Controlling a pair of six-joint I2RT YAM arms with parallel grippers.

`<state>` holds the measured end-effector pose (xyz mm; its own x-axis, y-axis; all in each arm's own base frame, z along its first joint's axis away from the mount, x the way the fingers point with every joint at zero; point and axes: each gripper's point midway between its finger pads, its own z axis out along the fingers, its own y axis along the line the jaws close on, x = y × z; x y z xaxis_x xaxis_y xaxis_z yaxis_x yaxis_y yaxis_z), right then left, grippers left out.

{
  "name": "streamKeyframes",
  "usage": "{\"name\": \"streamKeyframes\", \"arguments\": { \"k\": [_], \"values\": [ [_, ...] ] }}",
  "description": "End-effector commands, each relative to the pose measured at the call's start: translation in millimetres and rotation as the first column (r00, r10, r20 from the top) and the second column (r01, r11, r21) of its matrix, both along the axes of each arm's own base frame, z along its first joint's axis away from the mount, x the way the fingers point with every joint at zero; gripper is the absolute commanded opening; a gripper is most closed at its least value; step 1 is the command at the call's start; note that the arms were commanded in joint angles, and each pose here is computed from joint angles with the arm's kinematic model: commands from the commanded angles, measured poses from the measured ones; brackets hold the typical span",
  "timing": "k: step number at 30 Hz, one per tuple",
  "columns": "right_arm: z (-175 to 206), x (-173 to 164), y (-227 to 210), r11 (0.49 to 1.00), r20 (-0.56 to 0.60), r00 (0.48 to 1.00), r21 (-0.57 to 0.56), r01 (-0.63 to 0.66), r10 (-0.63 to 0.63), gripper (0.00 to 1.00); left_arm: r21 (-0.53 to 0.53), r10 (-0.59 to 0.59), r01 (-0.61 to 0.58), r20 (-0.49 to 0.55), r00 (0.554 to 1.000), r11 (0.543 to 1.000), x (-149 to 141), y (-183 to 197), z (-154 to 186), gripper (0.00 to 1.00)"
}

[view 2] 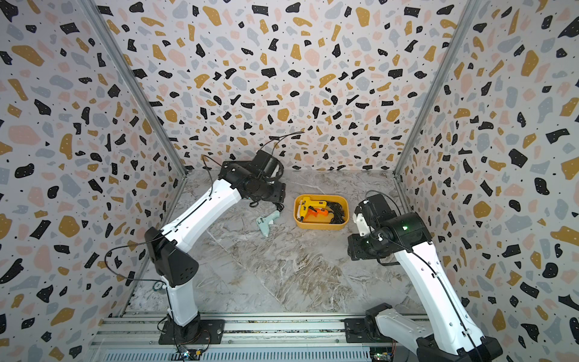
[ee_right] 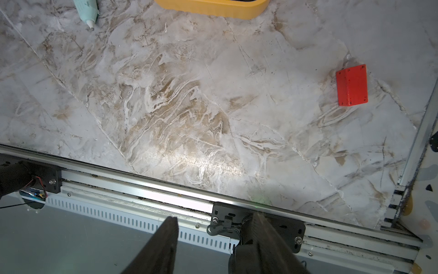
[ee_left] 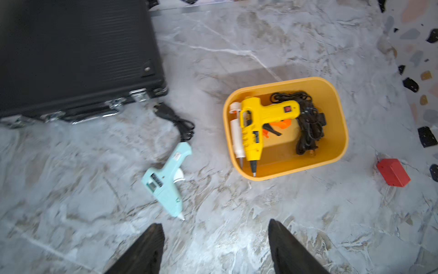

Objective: Put the hot melt glue gun into the storage box
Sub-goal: Place the hot melt adhesive gun in the storage box, then pick up the hot melt adhesive gun from the center of the board.

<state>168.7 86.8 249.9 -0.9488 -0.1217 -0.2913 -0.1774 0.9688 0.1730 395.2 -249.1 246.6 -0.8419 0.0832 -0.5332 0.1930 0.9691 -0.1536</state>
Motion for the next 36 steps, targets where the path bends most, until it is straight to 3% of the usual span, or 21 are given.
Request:
{"name": "streamKeyframes", "arguments": {
  "k": [1, 5, 13, 23, 26, 30, 36],
  "values": [
    [3.8, -1.0, -2.4, 1.000, -0.002, 1.000, -0.011, -0.001, 0.001, 0.56, 0.003, 0.135, -0.136, -0.073, 0.988, 0.991, 6.7, 35.0, -37.7, 0.73],
    [2.1, -0.1, -1.8, 1.000, -0.008, 1.000, -0.013, -0.003, 0.003, 0.56, -0.023, 0.197, -0.203, -0.151, 0.969, 0.979, 1.8, 50.4, -77.2, 0.70],
    [-1.5, -3.5, -1.6, 1.000, -0.022, 1.000, -0.009, -0.004, 0.004, 0.56, -0.012, 0.236, -0.248, -0.270, 0.934, 0.969, 5.9, 44.1, -144.1, 0.72],
    [-3.8, -5.7, -3.2, 1.000, -0.032, 0.999, -0.016, -0.001, 0.001, 0.56, 0.035, 0.246, -0.249, -0.338, 0.908, 0.968, 3.4, 46.2, -180.6, 0.74],
    [-4.6, -4.5, -3.3, 1.000, -0.036, 0.999, -0.021, -0.001, 0.000, 0.56, 0.049, 0.183, -0.177, -0.340, 0.922, 0.983, 5.6, 42.9, -182.8, 0.73],
    [-5.4, -3.6, -3.5, 1.000, -0.038, 0.999, -0.025, 0.000, -0.001, 0.56, 0.042, 0.000, 0.014, -0.307, 0.952, 0.999, 17.5, 27.6, -172.8, 0.68],
    [-7.2, -2.7, -2.4, 1.000, -0.052, 0.999, -0.027, -0.003, 0.002, 0.56, 0.132, -0.211, 0.248, -0.241, 0.947, 0.960, 37.0, 9.1, -155.2, 0.66]
  ]
}}
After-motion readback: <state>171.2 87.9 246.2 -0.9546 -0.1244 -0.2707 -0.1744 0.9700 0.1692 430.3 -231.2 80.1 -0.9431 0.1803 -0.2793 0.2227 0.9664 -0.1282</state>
